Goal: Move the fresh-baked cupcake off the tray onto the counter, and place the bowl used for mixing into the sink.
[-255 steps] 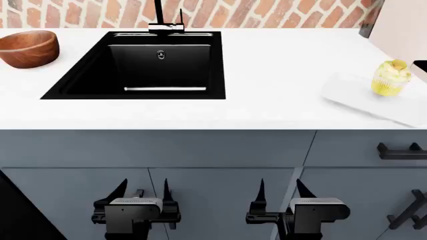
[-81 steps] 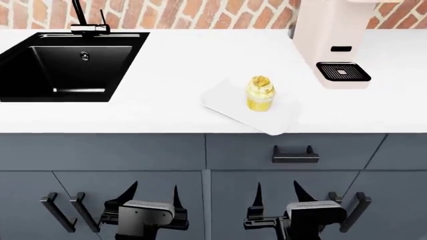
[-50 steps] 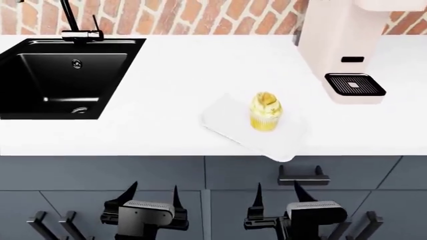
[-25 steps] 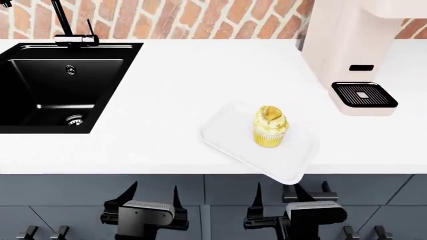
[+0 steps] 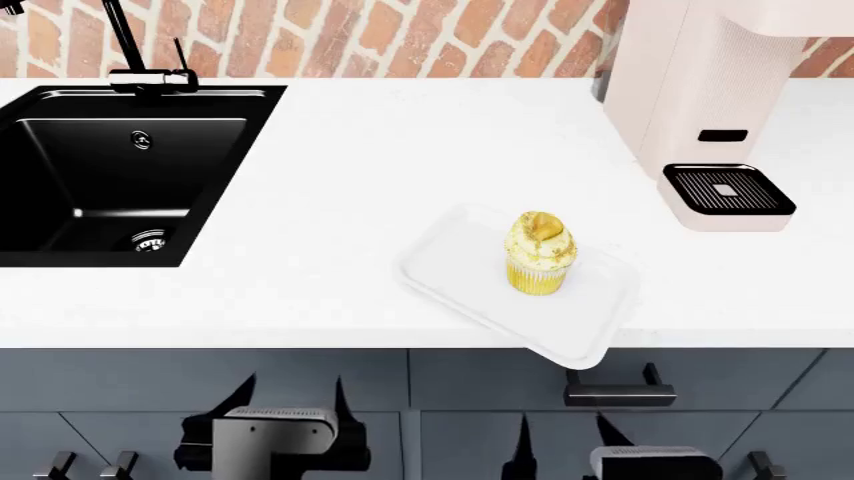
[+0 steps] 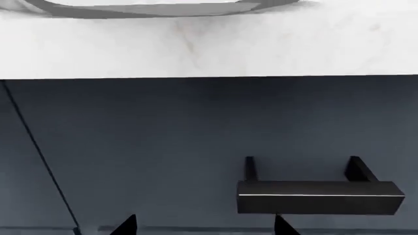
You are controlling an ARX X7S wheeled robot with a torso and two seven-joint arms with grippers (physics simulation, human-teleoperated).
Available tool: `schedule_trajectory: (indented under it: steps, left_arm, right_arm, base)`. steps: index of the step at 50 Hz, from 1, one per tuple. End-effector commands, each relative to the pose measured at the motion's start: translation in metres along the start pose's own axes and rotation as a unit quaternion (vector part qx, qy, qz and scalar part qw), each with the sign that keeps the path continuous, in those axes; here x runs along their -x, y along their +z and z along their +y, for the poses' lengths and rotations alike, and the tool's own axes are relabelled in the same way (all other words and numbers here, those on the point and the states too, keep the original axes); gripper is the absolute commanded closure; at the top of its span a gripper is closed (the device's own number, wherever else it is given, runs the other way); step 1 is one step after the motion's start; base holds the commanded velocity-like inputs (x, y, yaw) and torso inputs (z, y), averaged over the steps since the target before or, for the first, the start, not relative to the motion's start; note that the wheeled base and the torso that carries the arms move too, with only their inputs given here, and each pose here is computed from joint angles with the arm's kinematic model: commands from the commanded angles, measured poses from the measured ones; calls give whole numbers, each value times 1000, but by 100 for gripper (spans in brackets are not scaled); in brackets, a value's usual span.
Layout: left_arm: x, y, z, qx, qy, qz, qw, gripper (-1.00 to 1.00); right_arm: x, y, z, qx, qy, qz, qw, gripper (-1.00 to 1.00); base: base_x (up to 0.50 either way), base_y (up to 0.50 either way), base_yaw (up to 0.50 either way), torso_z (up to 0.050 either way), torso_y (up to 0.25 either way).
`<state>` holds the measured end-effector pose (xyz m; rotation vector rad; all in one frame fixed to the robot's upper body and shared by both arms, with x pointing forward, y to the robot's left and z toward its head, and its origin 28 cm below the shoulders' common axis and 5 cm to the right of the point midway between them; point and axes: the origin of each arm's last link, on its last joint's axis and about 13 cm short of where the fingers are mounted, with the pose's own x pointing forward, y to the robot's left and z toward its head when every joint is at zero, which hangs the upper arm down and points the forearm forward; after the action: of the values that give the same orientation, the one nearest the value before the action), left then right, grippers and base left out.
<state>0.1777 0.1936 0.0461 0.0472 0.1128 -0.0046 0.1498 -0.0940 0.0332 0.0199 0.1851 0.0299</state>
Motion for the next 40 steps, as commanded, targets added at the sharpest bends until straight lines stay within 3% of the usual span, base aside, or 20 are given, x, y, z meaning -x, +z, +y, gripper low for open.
schedule_trajectory:
  steps: [1, 10, 14, 15, 18, 22, 30, 31, 32, 34, 36, 40]
  left_arm:
    - [33, 22, 1, -20, -9, -2, 1000, -100]
    - [73, 46, 3, -48, -14, -37, 998, -100]
    - [85, 66, 9, -66, -4, -71, 995, -100]
    - [83, 68, 11, -71, 0, -82, 994, -100]
    - [78, 81, 17, -36, 1, -101, 994, -100]
    - [71, 106, 23, -46, -3, -133, 990, -100]
    - [56, 122, 23, -30, -35, -147, 988, -100]
    - [52, 126, 24, -6, -36, -152, 988, -100]
    - [51, 127, 24, -9, -42, -153, 987, -100]
    - [43, 131, 25, -1, -29, -160, 987, -100]
    - [39, 133, 24, 1, -38, -156, 987, -100]
    - [29, 135, 25, 7, -33, -121, 992, -100]
  right_arm:
    - [42, 22, 3, 14, 29, -5, 999, -100]
    - [77, 46, 7, 52, 77, -57, 994, -100]
    - [92, 69, 10, 84, 116, -118, 983, -100]
    - [92, 73, 10, 86, 117, -133, 980, -100]
    - [86, 87, 9, 82, 121, -210, 967, -100]
    - [74, 106, 2, 93, 116, -230, 962, -100]
    - [60, 145, 4, 106, 101, -288, 946, -100]
    - [60, 149, 5, 89, 99, -280, 951, -100]
    - [58, 151, 4, 77, 98, -272, 954, -100]
    - [52, 156, 2, 94, 87, -273, 953, -100]
    - [49, 159, 1, 82, 83, -260, 959, -100]
    - [41, 169, -1, 90, 69, -256, 960, -100]
  base:
    - [0, 0, 0, 0, 0]
    - [0, 0, 0, 0, 0]
    - [0, 0, 0, 0, 0]
    - [0, 0, 0, 0, 0]
    - [0, 0, 0, 0, 0]
    - [0, 0, 0, 0, 0]
    - [0, 0, 0, 0, 0]
    - [0, 0, 0, 0, 0]
    - [0, 0, 0, 0, 0]
    - [0, 0, 0, 0, 0]
    - [0, 0, 0, 0, 0]
    - [0, 0, 0, 0, 0]
